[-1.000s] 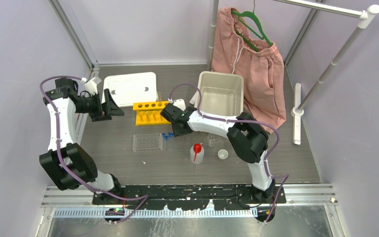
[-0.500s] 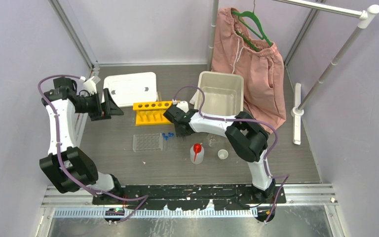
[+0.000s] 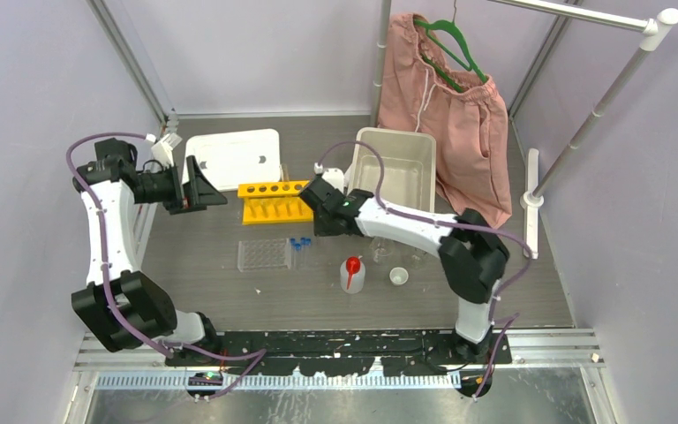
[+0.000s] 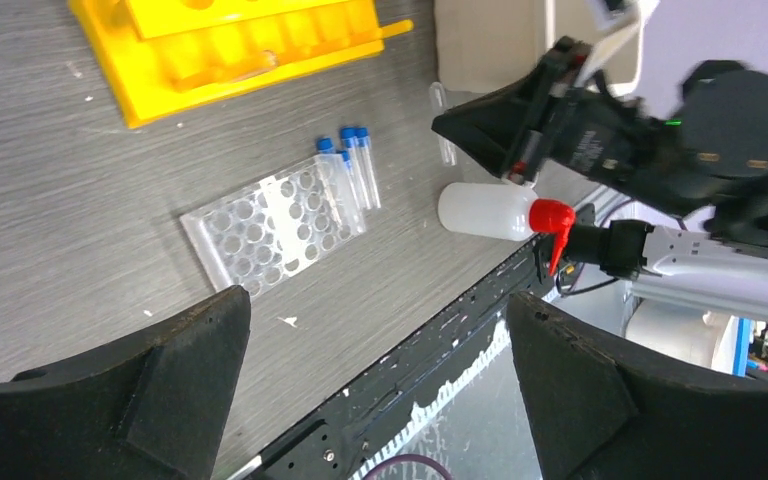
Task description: Organize the chemistry lab equipment
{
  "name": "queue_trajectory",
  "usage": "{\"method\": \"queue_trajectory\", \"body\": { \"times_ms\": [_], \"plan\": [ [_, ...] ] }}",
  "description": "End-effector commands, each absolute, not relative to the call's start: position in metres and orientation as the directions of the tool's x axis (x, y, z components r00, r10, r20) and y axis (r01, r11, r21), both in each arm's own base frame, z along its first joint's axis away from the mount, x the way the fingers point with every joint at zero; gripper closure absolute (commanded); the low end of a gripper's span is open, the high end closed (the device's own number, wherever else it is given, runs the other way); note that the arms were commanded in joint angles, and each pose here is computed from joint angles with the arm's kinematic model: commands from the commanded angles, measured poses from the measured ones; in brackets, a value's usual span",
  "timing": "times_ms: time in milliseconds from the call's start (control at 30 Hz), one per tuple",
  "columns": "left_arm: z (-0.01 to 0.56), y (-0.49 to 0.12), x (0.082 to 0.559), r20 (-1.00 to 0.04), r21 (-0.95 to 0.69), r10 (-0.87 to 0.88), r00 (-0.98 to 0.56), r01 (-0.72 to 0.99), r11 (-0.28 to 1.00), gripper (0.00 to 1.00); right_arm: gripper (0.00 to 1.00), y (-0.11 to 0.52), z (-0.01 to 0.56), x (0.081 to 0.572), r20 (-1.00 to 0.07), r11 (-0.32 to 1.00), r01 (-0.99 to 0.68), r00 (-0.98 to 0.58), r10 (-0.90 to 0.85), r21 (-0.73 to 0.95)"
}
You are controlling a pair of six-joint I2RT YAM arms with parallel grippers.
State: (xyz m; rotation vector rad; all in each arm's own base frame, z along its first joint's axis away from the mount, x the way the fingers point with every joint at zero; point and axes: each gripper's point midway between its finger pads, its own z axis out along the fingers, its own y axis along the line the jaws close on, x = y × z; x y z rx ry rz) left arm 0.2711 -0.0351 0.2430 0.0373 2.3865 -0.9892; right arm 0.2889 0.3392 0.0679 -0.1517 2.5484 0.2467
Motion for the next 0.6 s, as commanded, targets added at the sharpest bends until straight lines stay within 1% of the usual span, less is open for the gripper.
{"method": "queue_trajectory", "body": {
  "times_ms": [0, 133, 267, 367, 467, 567],
  "plan": [
    [0.272, -0.061, 0.254, -0.578, -0.662, -0.12, -0.807, 0.378, 0.648, 0.01, 0.99, 0.378, 0.184, 0.285, -0.653, 0.884, -0.214, -0.747, 0.127, 0.416],
    [0.28, -0.081, 0.239, -0.618, -0.653, -0.063, -0.784, 0.467, 0.596, 0.0, 0.99, 0.414, 0.244, 0.281, -0.651, 0.755, -0.281, -0.719, 0.242, 0.592],
    [0.282, -0.101, 0.23, -0.646, -0.625, -0.003, -0.764, 0.526, 0.576, 0.0, 0.99, 0.458, 0.29, 0.283, -0.638, 0.642, -0.345, -0.709, 0.3, 0.685],
    [0.279, -0.109, 0.231, -0.664, -0.593, 0.026, -0.747, 0.547, 0.591, 0.0, 0.99, 0.49, 0.311, 0.28, -0.615, 0.564, -0.376, -0.719, 0.323, 0.736],
    [0.279, -0.111, 0.232, -0.67, -0.581, 0.033, -0.741, 0.552, 0.598, 0.01, 0.99, 0.508, 0.322, 0.277, -0.591, 0.502, -0.386, -0.724, 0.354, 0.774],
    [0.28, -0.11, 0.234, -0.67, -0.576, 0.036, -0.741, 0.551, 0.604, 0.06, 0.99, 0.513, 0.332, 0.275, -0.576, 0.457, -0.394, -0.723, 0.383, 0.798]
  ]
}}
